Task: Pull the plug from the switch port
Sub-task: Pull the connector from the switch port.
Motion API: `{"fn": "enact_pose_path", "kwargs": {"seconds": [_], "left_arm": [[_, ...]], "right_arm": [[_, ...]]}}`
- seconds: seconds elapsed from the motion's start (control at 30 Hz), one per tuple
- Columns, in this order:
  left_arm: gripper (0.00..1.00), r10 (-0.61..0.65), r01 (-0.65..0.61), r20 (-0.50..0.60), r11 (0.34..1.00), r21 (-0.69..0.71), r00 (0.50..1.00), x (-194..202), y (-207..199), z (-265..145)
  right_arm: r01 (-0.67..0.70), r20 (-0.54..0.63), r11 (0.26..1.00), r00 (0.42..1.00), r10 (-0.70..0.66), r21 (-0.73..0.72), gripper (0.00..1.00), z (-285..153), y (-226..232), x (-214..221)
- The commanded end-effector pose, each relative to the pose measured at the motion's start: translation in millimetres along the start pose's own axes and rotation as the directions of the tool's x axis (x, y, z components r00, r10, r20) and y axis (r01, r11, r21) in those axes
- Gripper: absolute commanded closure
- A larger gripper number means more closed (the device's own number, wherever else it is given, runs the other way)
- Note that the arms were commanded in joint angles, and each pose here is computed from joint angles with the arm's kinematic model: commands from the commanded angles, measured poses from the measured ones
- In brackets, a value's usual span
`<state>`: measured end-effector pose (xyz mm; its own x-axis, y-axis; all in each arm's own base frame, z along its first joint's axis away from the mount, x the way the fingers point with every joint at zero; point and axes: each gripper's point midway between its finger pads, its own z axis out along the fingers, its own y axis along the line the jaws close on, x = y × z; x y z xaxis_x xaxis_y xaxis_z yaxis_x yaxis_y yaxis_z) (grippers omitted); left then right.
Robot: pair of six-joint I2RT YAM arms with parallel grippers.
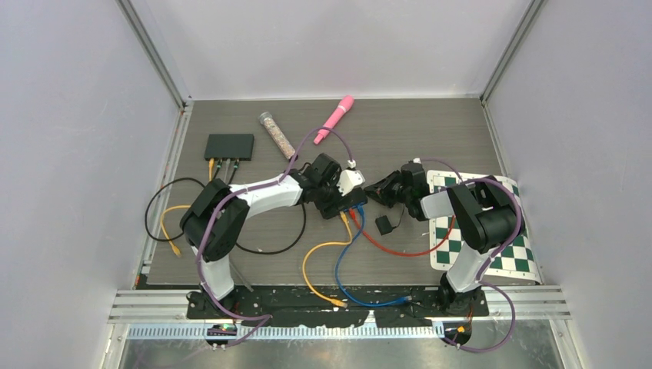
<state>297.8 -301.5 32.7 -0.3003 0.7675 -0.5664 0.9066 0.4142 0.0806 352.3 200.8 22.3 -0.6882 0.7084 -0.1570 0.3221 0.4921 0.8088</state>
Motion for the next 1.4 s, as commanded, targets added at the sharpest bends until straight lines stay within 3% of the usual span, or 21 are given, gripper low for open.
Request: {"fn": "enact_pose_path", "kwargs": {"seconds": [0.0,0.17,0.43,0.6,0.67,0.77,0.87,0.97,1.03,1.07,1.13,1.23,1.3,1.33,1.37], "left_arm": [[0.44,-0.066,0.078,-0.087,0.987,0.142,0.994,35,-40,10],[0.44,-0.072,0.082,-0.082,0.988,0.131,0.994,37,-39,10],[0.45,-0.061,0.074,-0.094,0.988,0.138,0.994,47,-43,10],[0.45,-0.057,0.070,-0.102,0.989,0.128,0.993,50,-42,10],[0.45,-0.057,0.070,-0.104,0.989,0.131,0.993,51,-42,10],[0.45,-0.058,0.072,-0.107,0.988,0.133,0.993,51,-43,10],[0.45,-0.061,0.075,-0.109,0.988,0.134,0.992,52,-43,10],[0.45,-0.059,0.074,-0.112,0.988,0.134,0.992,52,-43,11],[0.45,-0.060,0.075,-0.113,0.988,0.136,0.992,52,-43,11],[0.45,-0.060,0.076,-0.114,0.988,0.136,0.992,52,-43,11],[0.45,-0.058,0.074,-0.113,0.988,0.139,0.992,52,-43,11],[0.45,-0.059,0.075,-0.114,0.987,0.143,0.992,52,-44,11],[0.45,-0.060,0.076,-0.117,0.986,0.146,0.991,52,-44,11],[0.45,-0.060,0.077,-0.117,0.986,0.146,0.991,52,-45,11],[0.45,-0.062,0.079,-0.118,0.986,0.148,0.991,53,-45,11]], "right_arm": [[0.063,-0.003,0.997,0.998,-0.064,-0.047,0.85,-4,17,3],[0.082,-0.013,0.995,0.996,-0.083,-0.063,0.94,-3,23,3],[0.095,-0.035,0.986,0.994,-0.100,-0.140,0.95,-2,40,-3],[0.042,-0.008,0.922,0.999,-0.048,-0.385,0.95,-14,84,-4],[0.072,0.020,0.939,0.997,-0.070,-0.337,0.95,-11,77,-7],[0.129,0.002,0.991,0.992,-0.129,-0.031,0.95,-3,30,-8],[0.238,-0.005,0.969,0.971,-0.239,0.065,0.95,-9,26,-15],[0.280,-0.096,0.958,0.954,-0.285,-0.067,0.95,-14,45,2],[0.213,-0.075,0.954,0.969,-0.234,-0.212,0.95,-19,67,7],[0.168,-0.088,0.960,0.977,-0.192,-0.222,0.95,-21,56,15],[0.146,-0.004,0.884,0.986,-0.165,-0.443,0.95,-33,97,7],[0.068,-0.054,0.830,0.992,-0.117,-0.554,0.95,-40,117,13],[0.075,-0.041,0.876,0.993,-0.107,-0.476,0.95,-26,106,8],[0.033,-0.061,0.957,0.997,-0.053,-0.288,0.95,-13,71,8],[0.134,-0.016,0.964,0.990,-0.142,-0.229,0.94,-11,72,-1]]}}
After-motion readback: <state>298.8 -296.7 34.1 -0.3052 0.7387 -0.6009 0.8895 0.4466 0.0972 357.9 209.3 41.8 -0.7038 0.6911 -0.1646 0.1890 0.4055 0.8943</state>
